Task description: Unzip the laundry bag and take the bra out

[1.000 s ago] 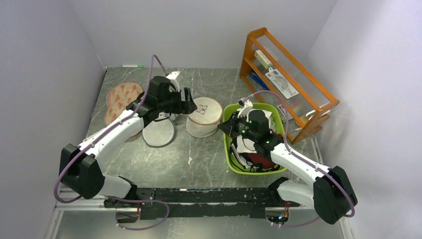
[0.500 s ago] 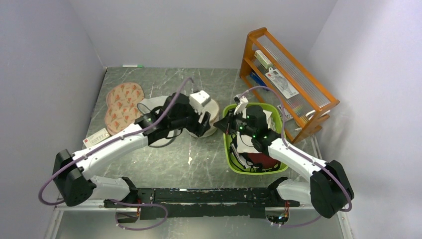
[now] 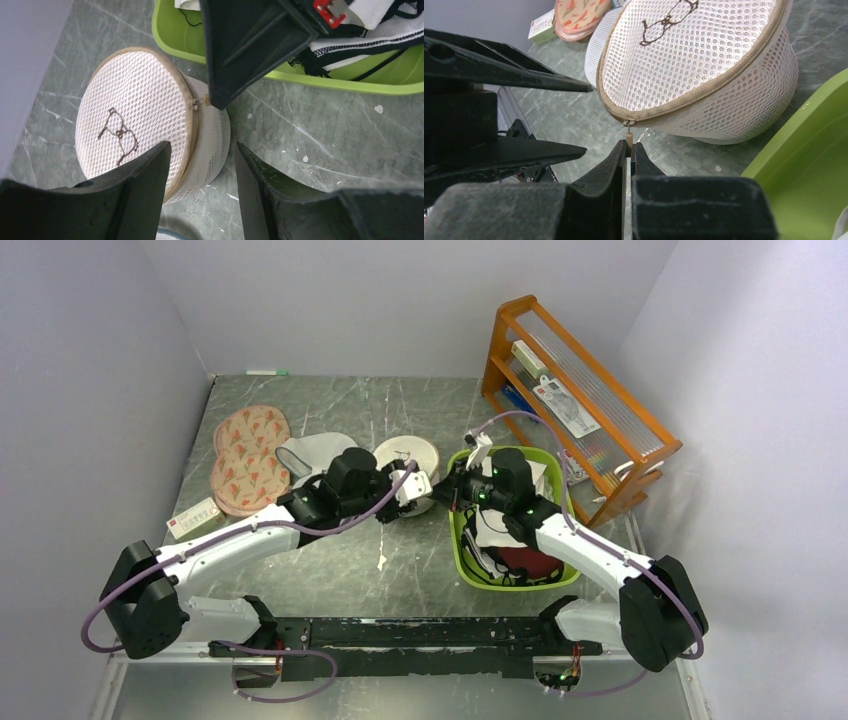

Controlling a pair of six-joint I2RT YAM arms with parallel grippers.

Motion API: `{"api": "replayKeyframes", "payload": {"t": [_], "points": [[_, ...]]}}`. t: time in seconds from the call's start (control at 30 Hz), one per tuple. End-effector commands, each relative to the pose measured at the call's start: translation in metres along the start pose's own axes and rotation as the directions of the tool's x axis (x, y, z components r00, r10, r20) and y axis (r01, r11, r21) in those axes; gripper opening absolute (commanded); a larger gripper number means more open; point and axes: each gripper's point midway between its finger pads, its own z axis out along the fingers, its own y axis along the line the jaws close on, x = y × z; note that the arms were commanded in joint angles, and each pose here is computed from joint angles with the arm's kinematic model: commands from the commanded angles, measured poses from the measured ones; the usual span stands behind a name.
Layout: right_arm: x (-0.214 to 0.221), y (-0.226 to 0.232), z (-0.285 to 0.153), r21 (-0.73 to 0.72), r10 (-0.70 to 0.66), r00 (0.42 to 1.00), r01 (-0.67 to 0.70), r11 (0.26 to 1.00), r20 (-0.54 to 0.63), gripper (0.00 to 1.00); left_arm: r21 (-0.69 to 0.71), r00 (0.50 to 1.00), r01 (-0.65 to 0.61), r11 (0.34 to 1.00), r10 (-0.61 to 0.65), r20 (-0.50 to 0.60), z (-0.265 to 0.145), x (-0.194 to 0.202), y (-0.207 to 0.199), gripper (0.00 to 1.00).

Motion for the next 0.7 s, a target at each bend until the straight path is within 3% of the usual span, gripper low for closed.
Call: {"api": "replayKeyframes", "payload": {"t": [0.0,0.27,0.53,0.67], "points": [[-0.013,0.010,0.002,-0.042,-0.012,1.000,0.013,0.999,0.014,0.00,0.029,0.987,-0.103,0.994,0.099,0.126,0.006,-0.018,-0.006,0.60],[-0.011,0.014,0.003,-0.062,-0.003,1.000,0.003,0.998,0.005,0.00,-0.079,1.000,-0.017,0.997,0.017,-0.012,0.028,-0.001,0.020,0.37],[-0.007,0.004,0.004,-0.017,-0.005,1.000,0.005,1.000,-0.005,0.00,-0.118,1.000,-0.011,0.993,0.013,0.008,0.012,-0.007,0.025,0.16],[-0.004,-0.009,0.005,0.051,0.013,1.000,-0.013,0.999,-0.010,0.00,-0.151,1.000,-0.013,0.988,0.012,-0.012,0.004,0.002,0.027,0.12]]}}
